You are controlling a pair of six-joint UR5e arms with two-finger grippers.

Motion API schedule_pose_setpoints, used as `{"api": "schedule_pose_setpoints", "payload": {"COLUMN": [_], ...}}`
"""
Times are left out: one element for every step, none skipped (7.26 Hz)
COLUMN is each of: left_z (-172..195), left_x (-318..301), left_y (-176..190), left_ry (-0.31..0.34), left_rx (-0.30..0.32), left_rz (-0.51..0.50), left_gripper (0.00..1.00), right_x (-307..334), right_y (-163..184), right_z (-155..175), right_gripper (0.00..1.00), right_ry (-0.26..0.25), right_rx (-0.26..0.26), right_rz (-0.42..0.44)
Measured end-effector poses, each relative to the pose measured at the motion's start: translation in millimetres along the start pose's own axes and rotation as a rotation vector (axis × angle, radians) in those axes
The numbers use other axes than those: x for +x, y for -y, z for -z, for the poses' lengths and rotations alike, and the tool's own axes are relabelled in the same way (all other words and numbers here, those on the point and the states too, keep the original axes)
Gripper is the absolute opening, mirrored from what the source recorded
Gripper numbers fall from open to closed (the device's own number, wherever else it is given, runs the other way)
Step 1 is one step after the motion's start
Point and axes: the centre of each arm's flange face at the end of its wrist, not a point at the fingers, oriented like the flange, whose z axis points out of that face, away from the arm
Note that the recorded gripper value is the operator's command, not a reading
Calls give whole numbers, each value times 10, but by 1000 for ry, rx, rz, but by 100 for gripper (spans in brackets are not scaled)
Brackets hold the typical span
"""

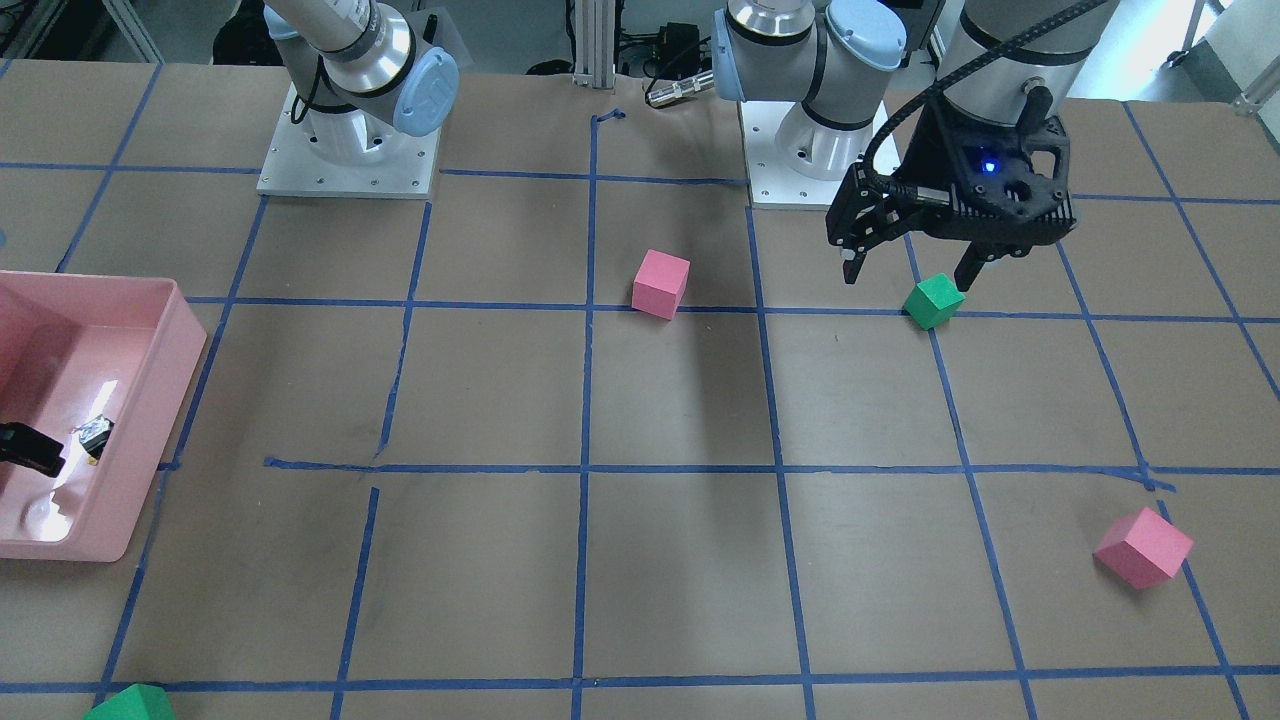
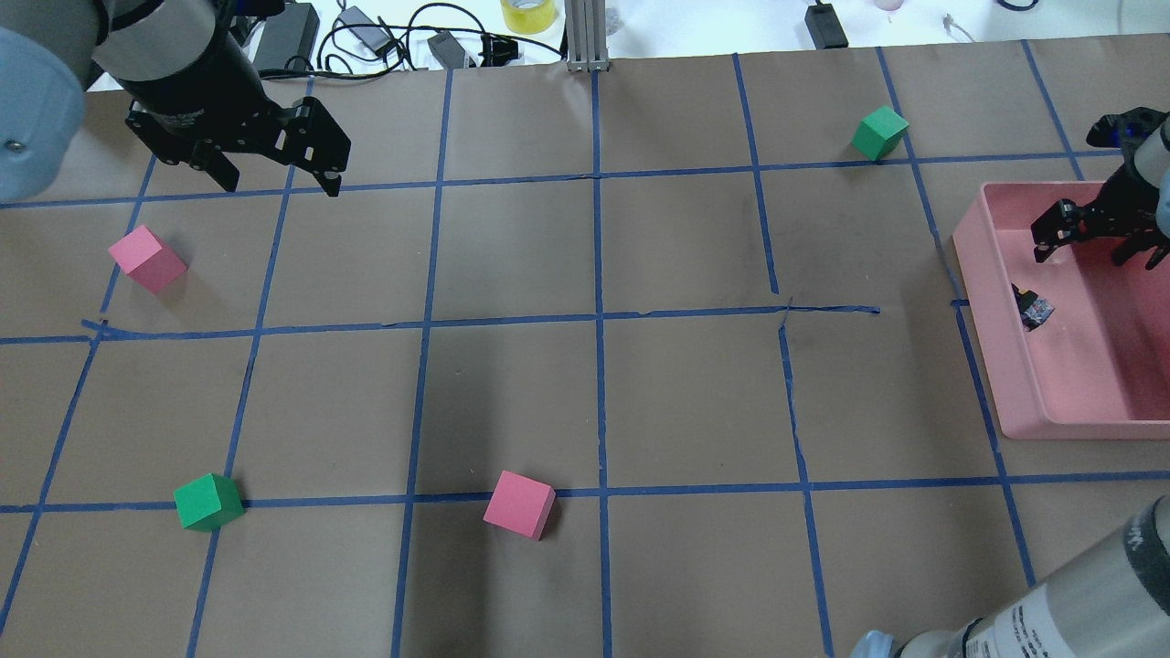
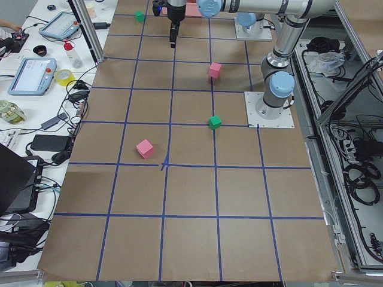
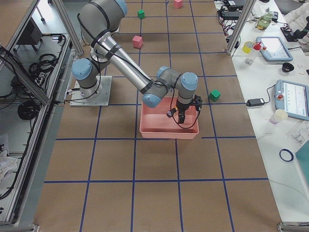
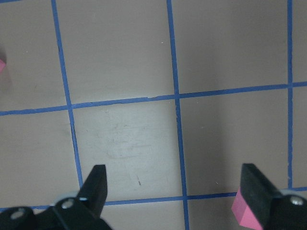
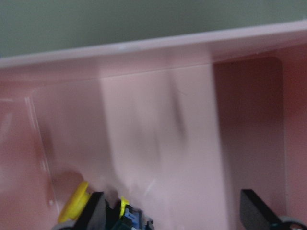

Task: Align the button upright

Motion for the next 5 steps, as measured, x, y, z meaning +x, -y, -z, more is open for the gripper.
{"api": "schedule_pose_setpoints", "payload": {"left_z": [0,0,0,0,0], "left_x": [0,-1,-3,-3,-3], "left_y": [0,0,0,0,0], "left_ry": [0,1,3,3,3], "left_rx": [0,0,0,0,0], "left_rz": [0,-1,-1,-1,-1], "left_gripper": [100,100,100,100,100], "right_x": [-47,-76,-108,-166,-221], "right_y": [14,24,27,33,41], "right_z": [-44,-70,-66,-52,-46], "right_gripper": [100,100,100,100,100], "right_ry": [27,44,50,53,53], "right_rx": [-1,-3,-3,-3,-2], "right_rz": [-96,-154,-196,-221,-229]}}
